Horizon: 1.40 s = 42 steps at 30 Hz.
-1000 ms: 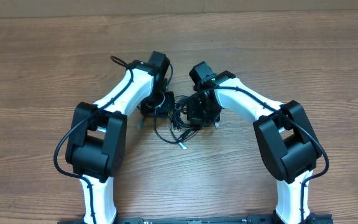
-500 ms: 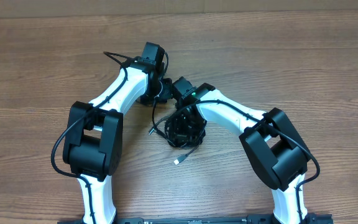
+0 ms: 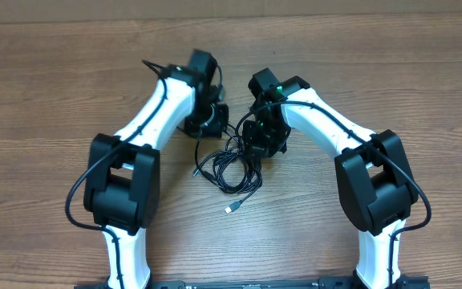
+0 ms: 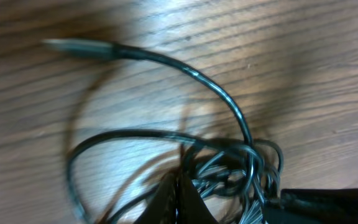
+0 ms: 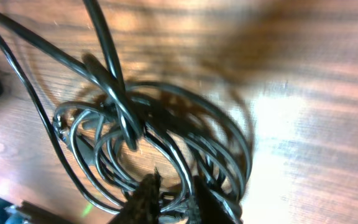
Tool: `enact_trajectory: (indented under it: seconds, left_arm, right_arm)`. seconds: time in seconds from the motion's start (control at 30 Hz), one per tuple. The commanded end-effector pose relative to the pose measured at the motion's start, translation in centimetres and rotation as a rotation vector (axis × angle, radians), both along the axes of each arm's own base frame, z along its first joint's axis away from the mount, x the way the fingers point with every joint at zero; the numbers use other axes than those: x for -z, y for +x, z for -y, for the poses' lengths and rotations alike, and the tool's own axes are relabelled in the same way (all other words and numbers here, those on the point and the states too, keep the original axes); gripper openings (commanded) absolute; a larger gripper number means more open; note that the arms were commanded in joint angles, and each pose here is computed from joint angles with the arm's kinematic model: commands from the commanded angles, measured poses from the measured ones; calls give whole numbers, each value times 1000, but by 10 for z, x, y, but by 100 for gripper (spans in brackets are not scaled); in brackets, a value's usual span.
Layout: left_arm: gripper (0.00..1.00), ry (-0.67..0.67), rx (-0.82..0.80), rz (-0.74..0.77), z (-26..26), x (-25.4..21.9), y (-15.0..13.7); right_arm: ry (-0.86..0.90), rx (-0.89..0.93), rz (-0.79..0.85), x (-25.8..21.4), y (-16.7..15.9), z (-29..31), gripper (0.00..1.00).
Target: Untangle cables
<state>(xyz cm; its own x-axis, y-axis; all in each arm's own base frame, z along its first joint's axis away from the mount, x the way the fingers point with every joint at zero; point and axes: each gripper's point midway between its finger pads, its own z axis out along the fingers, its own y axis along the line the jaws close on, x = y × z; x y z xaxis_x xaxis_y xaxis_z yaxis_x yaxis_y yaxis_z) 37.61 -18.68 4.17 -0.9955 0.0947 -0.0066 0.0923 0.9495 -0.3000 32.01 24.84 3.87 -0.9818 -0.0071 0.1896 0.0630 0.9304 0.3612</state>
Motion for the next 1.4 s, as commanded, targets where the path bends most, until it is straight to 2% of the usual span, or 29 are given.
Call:
enact_trajectory:
  seconds: [0.0,0.47,0.63,0.73,0.87,0.97,1.1,1.23,1.37]
  left_arm:
    - [4,-3,46,-41,8,26,-22]
    - [4,-20,-37,-40,5,45,-21]
    - [4,-144,-39,-91,7,11,-14]
    - [4,-145,-50,-102,-4,-21,-6]
    - [4,-121,-49,-168,-11,-27,-20]
    - [5,-95,-13,-213,-11,-13,-37]
    - [17,-93,-6,-235,-11,8,-49]
    - [10,-112,-9,-237,-9,18,-52]
    - [4,-128,-19,-179,-4,29,-42]
  right_arm:
    - [22,4,37,-9,5,-4,19]
    - [43,68,59,-10,16,-11,18]
    - [47,67,66,-10,18,-12,18]
    - [48,67,68,-10,18,-13,18]
    - [43,67,58,-10,16,-12,18]
    - [40,53,37,-10,8,-15,18]
    - [36,38,29,-10,3,-17,18]
    - [40,37,36,-10,4,-19,18]
    - [51,40,56,-11,9,-22,18]
